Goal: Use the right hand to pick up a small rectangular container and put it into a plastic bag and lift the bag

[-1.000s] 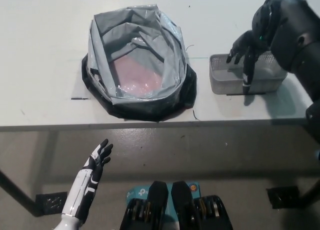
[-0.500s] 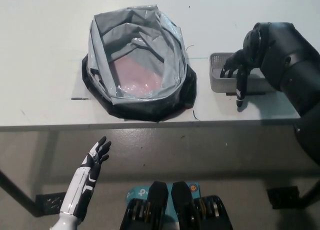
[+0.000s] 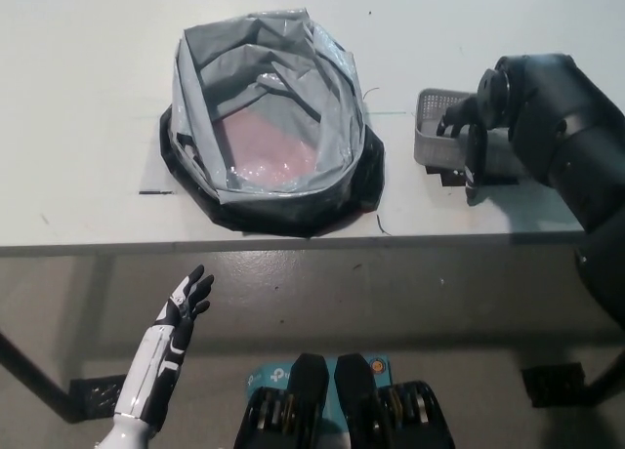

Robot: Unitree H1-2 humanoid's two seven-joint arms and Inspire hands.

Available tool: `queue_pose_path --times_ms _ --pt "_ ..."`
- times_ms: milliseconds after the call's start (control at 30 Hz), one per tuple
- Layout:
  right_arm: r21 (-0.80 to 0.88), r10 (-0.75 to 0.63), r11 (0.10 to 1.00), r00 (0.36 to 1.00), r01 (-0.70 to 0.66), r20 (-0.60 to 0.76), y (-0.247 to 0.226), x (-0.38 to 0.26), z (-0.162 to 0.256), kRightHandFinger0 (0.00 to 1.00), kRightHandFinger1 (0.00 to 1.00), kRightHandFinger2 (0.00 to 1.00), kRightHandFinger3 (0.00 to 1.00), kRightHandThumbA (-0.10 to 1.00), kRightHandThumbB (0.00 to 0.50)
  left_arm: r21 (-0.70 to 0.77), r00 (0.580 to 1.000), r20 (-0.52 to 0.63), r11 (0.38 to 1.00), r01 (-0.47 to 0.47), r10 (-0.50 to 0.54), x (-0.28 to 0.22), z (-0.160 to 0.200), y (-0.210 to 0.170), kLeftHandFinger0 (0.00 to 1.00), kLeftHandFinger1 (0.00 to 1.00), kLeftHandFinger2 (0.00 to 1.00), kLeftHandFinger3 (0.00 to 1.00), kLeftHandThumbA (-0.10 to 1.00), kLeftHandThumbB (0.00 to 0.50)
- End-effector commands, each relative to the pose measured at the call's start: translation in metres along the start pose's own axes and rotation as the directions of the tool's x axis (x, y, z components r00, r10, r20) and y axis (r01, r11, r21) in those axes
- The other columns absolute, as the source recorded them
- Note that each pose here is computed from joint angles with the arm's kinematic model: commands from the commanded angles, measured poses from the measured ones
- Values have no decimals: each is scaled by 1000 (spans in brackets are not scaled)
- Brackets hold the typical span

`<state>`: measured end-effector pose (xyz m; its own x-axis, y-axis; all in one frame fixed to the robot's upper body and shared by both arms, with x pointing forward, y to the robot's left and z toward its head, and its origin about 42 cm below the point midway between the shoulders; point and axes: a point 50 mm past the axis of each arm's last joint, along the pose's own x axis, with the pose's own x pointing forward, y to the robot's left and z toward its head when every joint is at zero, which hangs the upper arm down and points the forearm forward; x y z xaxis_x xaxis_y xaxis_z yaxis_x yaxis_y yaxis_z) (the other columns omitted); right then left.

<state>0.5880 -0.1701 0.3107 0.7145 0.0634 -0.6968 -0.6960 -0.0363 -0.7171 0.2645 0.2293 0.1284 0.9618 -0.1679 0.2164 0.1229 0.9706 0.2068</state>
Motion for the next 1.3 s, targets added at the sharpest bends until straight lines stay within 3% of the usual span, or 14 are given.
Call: queue_pose_path --times_ms 0,167,433,533,633,700,867,1267 --pt "6 -38 999 992 38 122 -78 -65 16 1000 1000 1000 1000 1000 473 1 999 33 1000 0 0 3 7 4 1000 1000 1000 1000 1000 179" --pt "66 -55 997 985 45 163 -99 -89 23 1000 1000 1000 1000 1000 500 -3 999 34 1000 -3 3 0 6 4 1000 1000 1000 1000 1000 180" --pt "154 -58 988 976 26 208 -108 -104 15 1000 1000 1000 1000 1000 499 6 999 37 1000 0 0 1 9 6 1000 1000 1000 1000 1000 172" --pt "168 -65 985 973 27 222 -111 -108 13 1000 1000 1000 1000 1000 472 10 999 36 1000 -1 1 0 8 6 1000 1000 1000 1000 1000 182" --pt "176 -58 984 969 16 239 -114 -110 5 1000 1000 1000 1000 1000 410 11 999 34 1000 -3 3 -2 7 5 1000 1000 1000 1000 1000 170" --pt "179 -62 984 980 28 190 -112 -105 -4 1000 1000 1000 1000 1000 450 10 1000 31 1000 -5 5 -4 6 4 1000 1000 1000 1000 1000 166" --pt "165 -100 983 992 87 73 -97 -83 -21 1000 1000 1000 1000 1000 466 -2 1000 25 1000 -6 6 -9 4 3 1000 1000 1000 1000 1000 191" --pt "131 -205 969 978 210 -48 -84 -64 -36 1000 1000 1000 1000 1000 500 -2 1000 15 1000 -12 12 -12 3 2 1000 1000 1000 1000 1000 180"
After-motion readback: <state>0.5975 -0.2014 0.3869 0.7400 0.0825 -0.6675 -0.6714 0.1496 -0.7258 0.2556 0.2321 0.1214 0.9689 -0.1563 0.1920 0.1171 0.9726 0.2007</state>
